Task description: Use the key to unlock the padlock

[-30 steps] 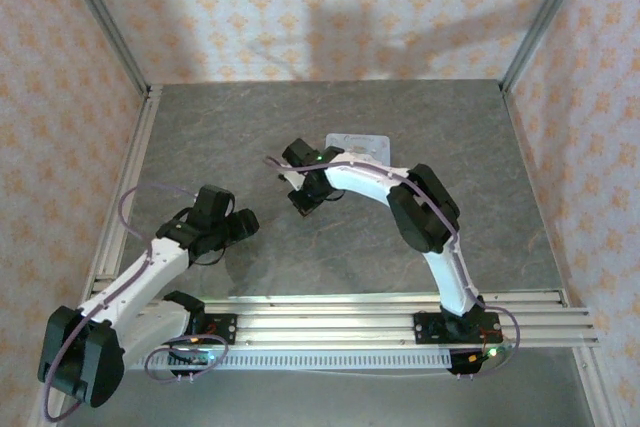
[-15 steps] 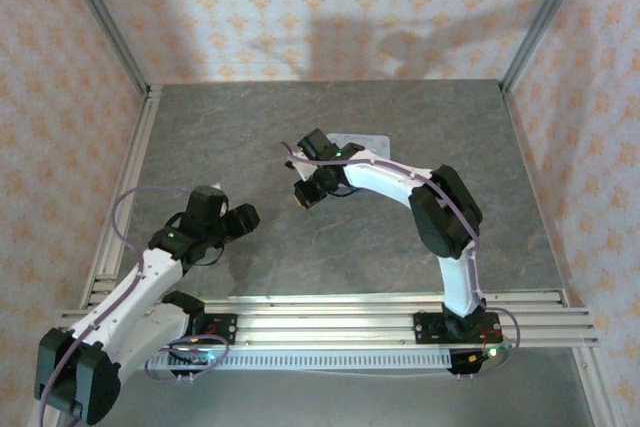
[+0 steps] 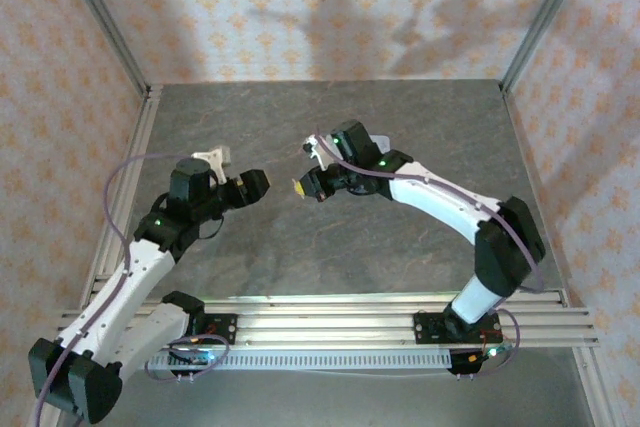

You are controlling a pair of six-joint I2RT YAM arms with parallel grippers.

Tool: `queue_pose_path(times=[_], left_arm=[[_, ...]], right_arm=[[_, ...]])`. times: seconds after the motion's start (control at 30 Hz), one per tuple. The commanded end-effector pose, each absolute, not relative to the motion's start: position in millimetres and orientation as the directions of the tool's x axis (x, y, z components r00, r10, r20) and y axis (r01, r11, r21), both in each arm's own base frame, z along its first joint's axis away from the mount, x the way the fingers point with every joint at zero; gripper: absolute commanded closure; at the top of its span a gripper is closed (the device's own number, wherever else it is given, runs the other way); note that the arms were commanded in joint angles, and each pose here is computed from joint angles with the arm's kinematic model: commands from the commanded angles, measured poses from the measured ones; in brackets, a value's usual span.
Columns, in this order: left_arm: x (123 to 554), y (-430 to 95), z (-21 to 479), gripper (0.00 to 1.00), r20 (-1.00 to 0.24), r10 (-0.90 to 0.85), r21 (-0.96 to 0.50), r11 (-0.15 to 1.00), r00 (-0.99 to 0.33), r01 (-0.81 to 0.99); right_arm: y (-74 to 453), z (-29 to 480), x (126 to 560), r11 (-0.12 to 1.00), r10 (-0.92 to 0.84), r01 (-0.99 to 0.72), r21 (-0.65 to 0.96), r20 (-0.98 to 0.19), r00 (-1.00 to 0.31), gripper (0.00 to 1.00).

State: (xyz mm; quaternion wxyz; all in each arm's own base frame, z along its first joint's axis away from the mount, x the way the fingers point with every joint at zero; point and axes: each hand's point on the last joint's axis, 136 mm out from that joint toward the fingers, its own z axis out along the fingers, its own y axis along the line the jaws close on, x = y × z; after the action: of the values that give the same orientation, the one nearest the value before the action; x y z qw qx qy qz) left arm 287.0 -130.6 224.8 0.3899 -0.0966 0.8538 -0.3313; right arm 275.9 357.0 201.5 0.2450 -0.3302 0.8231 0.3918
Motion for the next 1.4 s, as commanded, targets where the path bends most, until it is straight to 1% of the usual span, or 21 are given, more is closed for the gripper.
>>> queue_pose_path(times=[0.0, 0.2, 0.3, 0.4, 0.57, 0.77, 0.87, 1.0, 1.37], left_arm=[[290, -160, 258, 0.26, -0.631, -0.363, -0.683, 0.679, -0.686, 0.269], [297, -194, 262, 0.43, -0.619, -0.322, -0.72, 0.596, -0.716, 0.355], [296, -207, 263, 0.44, -0.639, -0.296, -0.716, 0.566, -0.71, 0.409], [298, -210, 264, 0.47, -0.654, -0.312, -0.718, 0.541, -0.689, 0.437], [302, -213, 258, 0.52, -0.634, -0.324, -0.739, 0.522, -0.702, 0.427], [304, -214, 248, 0.63, -0.612, -0.341, -0.758, 0.512, -0.714, 0.405], [303, -214, 242, 0.63, -0.599, -0.342, -0.765, 0.511, -0.724, 0.391], [303, -214, 234, 0.6, -0.586, -0.338, -0.77, 0.516, -0.737, 0.376], [300, -221, 233, 0.61, -0.569, -0.316, -0.784, 0.487, -0.759, 0.385]], right_arm=[[358, 229, 270, 0.402, -0.295, -0.768, 0.498, -0.724, -0.623, 1.0], [349, 241, 266, 0.388, -0.269, -0.779, 0.493, -0.747, -0.607, 1.0], [346, 247, 265, 0.379, -0.258, -0.782, 0.495, -0.755, -0.603, 1.0], [343, 244, 266, 0.393, -0.27, -0.779, 0.489, -0.749, -0.605, 1.0], [342, 239, 262, 0.39, -0.281, -0.776, 0.495, -0.739, -0.613, 1.0], [343, 238, 262, 0.383, -0.27, -0.775, 0.503, -0.742, -0.614, 1.0], [344, 240, 262, 0.375, -0.263, -0.776, 0.507, -0.745, -0.613, 1.0], [345, 241, 261, 0.368, -0.263, -0.778, 0.509, -0.746, -0.612, 1.0], [348, 242, 261, 0.355, -0.257, -0.777, 0.519, -0.745, -0.615, 1.0]])
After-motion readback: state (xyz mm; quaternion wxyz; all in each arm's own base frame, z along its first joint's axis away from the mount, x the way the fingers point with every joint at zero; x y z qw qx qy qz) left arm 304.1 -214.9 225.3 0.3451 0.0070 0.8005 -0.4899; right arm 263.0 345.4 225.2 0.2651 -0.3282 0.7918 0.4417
